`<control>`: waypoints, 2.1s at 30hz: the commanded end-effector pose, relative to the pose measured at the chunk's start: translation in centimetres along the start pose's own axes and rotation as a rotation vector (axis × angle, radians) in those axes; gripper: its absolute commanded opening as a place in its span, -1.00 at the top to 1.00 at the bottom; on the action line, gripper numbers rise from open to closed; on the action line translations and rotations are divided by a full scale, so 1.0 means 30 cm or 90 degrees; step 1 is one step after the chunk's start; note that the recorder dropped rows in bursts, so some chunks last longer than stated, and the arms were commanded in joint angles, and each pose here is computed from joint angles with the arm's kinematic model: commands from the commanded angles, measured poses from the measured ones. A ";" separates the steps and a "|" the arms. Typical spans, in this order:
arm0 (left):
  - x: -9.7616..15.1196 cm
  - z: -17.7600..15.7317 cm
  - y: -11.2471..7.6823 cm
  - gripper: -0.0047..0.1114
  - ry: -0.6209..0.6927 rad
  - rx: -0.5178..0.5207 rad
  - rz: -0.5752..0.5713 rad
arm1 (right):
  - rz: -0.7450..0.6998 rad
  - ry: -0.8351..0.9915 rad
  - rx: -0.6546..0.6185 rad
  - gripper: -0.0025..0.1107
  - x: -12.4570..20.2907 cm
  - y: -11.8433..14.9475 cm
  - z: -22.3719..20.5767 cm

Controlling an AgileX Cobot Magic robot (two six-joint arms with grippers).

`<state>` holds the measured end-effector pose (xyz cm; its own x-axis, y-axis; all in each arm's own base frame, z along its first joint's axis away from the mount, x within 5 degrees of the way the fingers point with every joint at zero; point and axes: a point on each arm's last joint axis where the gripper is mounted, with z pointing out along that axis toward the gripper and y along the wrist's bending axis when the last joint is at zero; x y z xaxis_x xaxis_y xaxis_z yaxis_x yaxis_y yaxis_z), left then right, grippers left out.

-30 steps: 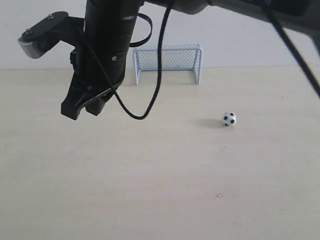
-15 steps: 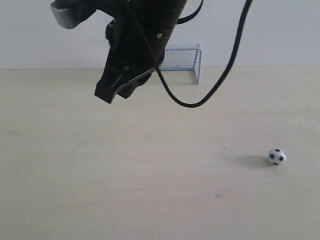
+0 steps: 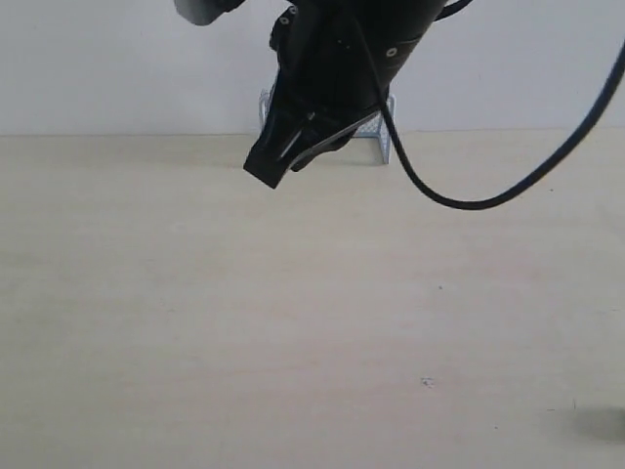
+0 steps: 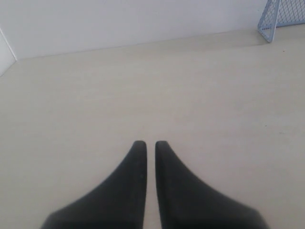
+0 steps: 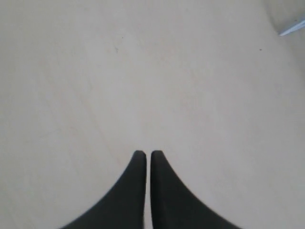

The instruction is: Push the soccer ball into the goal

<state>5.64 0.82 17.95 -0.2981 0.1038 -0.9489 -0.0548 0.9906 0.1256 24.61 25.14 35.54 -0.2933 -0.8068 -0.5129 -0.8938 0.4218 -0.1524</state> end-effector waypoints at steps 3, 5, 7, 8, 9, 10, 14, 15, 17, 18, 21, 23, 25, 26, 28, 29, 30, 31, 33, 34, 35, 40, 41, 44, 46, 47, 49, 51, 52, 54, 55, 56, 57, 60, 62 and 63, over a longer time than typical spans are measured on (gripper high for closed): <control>-0.005 0.000 -0.001 0.81 -0.002 0.005 -0.004 | 0.015 -0.016 0.087 0.96 0.047 -0.019 -0.111; -0.005 0.000 -0.001 0.81 -0.002 0.005 -0.004 | 0.021 -0.029 0.104 0.96 0.058 -0.018 -0.151; -0.005 0.000 -0.001 0.81 -0.002 0.005 -0.004 | 0.029 -0.046 0.112 0.96 0.074 -0.010 -0.197; -0.005 0.000 -0.001 0.81 -0.002 0.005 -0.004 | 0.028 -0.050 0.114 0.96 0.079 -0.008 -0.208; -0.005 0.000 -0.001 0.81 -0.002 0.005 -0.004 | 0.036 -0.049 0.122 0.96 0.093 -0.005 -0.228; -0.005 0.000 -0.001 0.81 -0.002 0.005 -0.004 | 0.039 -0.048 0.131 0.96 0.100 -0.006 -0.240; -0.005 0.000 -0.001 0.81 -0.002 0.005 -0.004 | 0.059 -0.046 0.171 0.96 0.158 0.000 -0.286; -0.005 0.000 -0.001 0.81 -0.002 0.005 -0.004 | 0.063 -0.057 0.173 0.96 0.179 0.009 -0.301; -0.005 0.000 -0.001 0.81 -0.002 0.005 -0.004 | 0.074 -0.075 0.179 0.96 0.206 0.021 -0.324; -0.005 0.000 -0.001 0.81 -0.002 0.005 -0.004 | 0.081 -0.082 0.187 0.96 0.222 0.026 -0.342; -0.005 0.000 -0.001 0.81 -0.002 0.005 -0.004 | 0.102 -0.105 0.207 0.96 0.262 0.038 -0.392; -0.005 0.000 -0.001 0.81 -0.002 0.005 -0.004 | 0.112 -0.126 0.215 0.96 0.283 0.047 -0.424; -0.005 0.000 -0.001 0.81 -0.002 0.005 -0.004 | 0.120 -0.146 0.225 0.96 0.305 0.055 -0.453; -0.005 0.000 -0.001 0.81 -0.002 0.005 -0.004 | 0.125 -0.152 0.232 0.96 0.319 0.058 -0.464; -0.005 0.000 -0.001 0.81 -0.002 0.005 -0.004 | 0.137 -0.159 0.244 0.96 0.350 0.066 -0.478; -0.005 0.000 -0.001 0.81 -0.002 0.005 -0.004 | 0.147 -0.164 0.251 0.96 0.368 0.070 -0.488; -0.005 0.000 -0.001 0.81 -0.002 0.005 -0.004 | 0.151 -0.167 0.258 0.96 0.385 0.074 -0.496; -0.005 0.000 -0.001 0.81 -0.002 0.005 -0.004 | 0.156 -0.171 0.262 0.96 0.399 0.079 -0.503; -0.005 0.000 -0.001 0.81 -0.002 0.005 -0.004 | 0.164 -0.187 0.266 0.96 0.432 0.092 -0.522; -0.005 0.000 -0.001 0.81 -0.002 0.005 -0.004 | 0.169 -0.192 0.266 0.96 0.445 0.098 -0.530; -0.005 0.000 -0.001 0.81 -0.002 0.005 -0.004 | 0.174 -0.198 0.267 0.96 0.461 0.105 -0.537; -0.005 0.000 -0.001 0.81 -0.002 0.005 -0.004 | 0.197 -0.230 0.278 0.96 0.532 0.132 -0.577; -0.005 0.000 -0.001 0.81 -0.002 0.005 -0.004 | 0.203 -0.235 0.280 0.96 0.550 0.138 -0.582; -0.005 0.000 -0.001 0.81 -0.002 0.005 -0.004 | 0.211 -0.247 0.283 0.96 0.586 0.153 -0.596; -0.005 0.000 -0.001 0.81 -0.002 0.005 -0.004 | 0.219 -0.259 0.283 0.96 0.606 0.162 -0.606; -0.005 0.000 -0.001 0.81 -0.002 0.005 -0.004 | 0.220 -0.261 0.284 0.96 0.617 0.166 -0.609; -0.005 0.000 -0.001 0.81 -0.002 0.005 -0.004 | 0.224 -0.268 0.285 0.96 0.635 0.173 -0.617; -0.005 0.000 -0.001 0.81 -0.002 0.005 -0.004 | 0.227 -0.273 0.286 0.96 0.651 0.180 -0.619; -0.005 0.000 -0.001 0.81 -0.002 0.005 -0.004 | 0.228 -0.273 0.285 0.96 0.659 0.183 -0.617; -0.005 0.000 -0.001 0.81 -0.002 0.005 -0.004 | 0.229 -0.274 0.286 0.96 0.675 0.189 -0.614; -0.005 0.000 -0.001 0.81 -0.002 0.005 -0.004 | 0.229 -0.274 0.285 0.96 0.681 0.192 -0.611; -0.005 0.000 -0.001 0.81 -0.002 0.005 -0.004 | 0.229 -0.275 0.285 0.96 0.686 0.194 -0.608; -0.005 0.000 -0.001 0.81 -0.002 0.005 -0.004 | 0.229 -0.277 0.285 0.96 0.690 0.195 -0.610; -0.005 0.000 -0.001 0.81 -0.002 0.005 -0.004 | 0.229 -0.281 0.286 0.96 0.702 0.200 -0.610; -0.005 0.000 -0.001 0.81 -0.002 0.005 -0.004 | 0.230 -0.290 0.288 0.96 0.711 0.204 -0.620; -0.005 0.000 -0.001 0.81 -0.002 0.005 -0.004 | 0.231 -0.296 0.289 0.96 0.716 0.207 -0.626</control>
<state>5.64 0.82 17.95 -0.2981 0.1038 -0.9489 -0.0548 0.9906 0.1256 6.79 3.11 39.32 -0.2964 -0.3848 -0.8741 -0.5192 0.8331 -0.1907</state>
